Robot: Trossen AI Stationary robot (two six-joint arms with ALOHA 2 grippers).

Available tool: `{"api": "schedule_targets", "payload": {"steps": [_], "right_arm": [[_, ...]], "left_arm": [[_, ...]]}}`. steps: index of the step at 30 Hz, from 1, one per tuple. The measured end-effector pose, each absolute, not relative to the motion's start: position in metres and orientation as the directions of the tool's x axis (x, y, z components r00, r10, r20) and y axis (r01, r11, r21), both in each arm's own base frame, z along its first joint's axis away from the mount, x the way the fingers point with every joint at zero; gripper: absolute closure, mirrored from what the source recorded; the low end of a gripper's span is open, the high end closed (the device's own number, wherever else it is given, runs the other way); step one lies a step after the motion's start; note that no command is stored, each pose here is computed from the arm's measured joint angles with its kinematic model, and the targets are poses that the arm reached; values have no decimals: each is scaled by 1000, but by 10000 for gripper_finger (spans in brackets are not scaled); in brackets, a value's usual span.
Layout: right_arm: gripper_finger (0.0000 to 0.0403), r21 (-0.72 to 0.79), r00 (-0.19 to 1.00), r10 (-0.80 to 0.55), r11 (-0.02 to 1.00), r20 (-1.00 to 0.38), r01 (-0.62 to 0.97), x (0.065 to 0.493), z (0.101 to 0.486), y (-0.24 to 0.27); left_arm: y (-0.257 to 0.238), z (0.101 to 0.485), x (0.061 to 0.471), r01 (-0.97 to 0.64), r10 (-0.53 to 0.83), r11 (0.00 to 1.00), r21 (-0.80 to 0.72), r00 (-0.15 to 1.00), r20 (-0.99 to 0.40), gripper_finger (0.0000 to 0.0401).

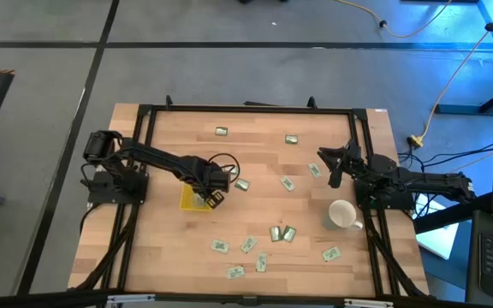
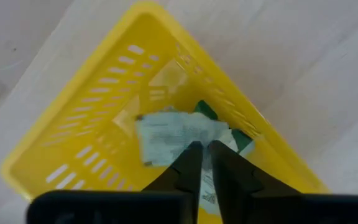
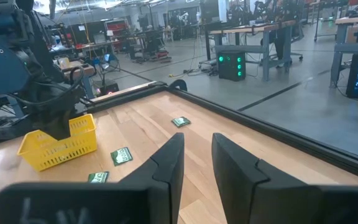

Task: Pick and place Stevia / Truvia into bins
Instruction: Put the white packet into the yellow bin

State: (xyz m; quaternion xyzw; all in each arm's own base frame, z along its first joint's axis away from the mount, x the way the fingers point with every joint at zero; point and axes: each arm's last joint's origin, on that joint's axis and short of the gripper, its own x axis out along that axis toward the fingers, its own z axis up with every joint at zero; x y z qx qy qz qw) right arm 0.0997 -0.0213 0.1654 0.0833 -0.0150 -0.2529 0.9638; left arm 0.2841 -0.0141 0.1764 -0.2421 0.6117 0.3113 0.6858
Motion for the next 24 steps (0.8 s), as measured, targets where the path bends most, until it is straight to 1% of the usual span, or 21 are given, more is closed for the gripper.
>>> {"api": "schedule_targets", "payload": {"steps": [6, 9, 11, 15, 20, 24], "right_arm": [[316, 168, 872, -490, 858, -13, 485, 100, 165, -21], [316, 168, 872, -490, 858, -13, 485, 100, 165, -21], [316, 168, 872, -490, 858, -13, 485, 100, 165, -21], [316, 168, 872, -490, 858, -13, 485, 100, 165, -21], [316, 168, 872, -490, 858, -13, 485, 100, 165, -21], [316, 168, 872, -490, 858, -13, 485, 100, 165, -21]], "left_arm": [[-15, 179, 286, -719, 111, 694, 29, 67, -992, 319], [-23, 193, 298, -668, 72, 743, -47, 150, -986, 308], [-32, 206, 306, -601, 62, 795, -77, 207, -976, 306], [-52, 238, 320, -418, 43, 903, -100, 318, -947, 308], [-76, 257, 322, -226, 12, 971, -78, 370, -929, 308], [-98, 249, 320, -68, -15, 997, -40, 340, -940, 308]]}}
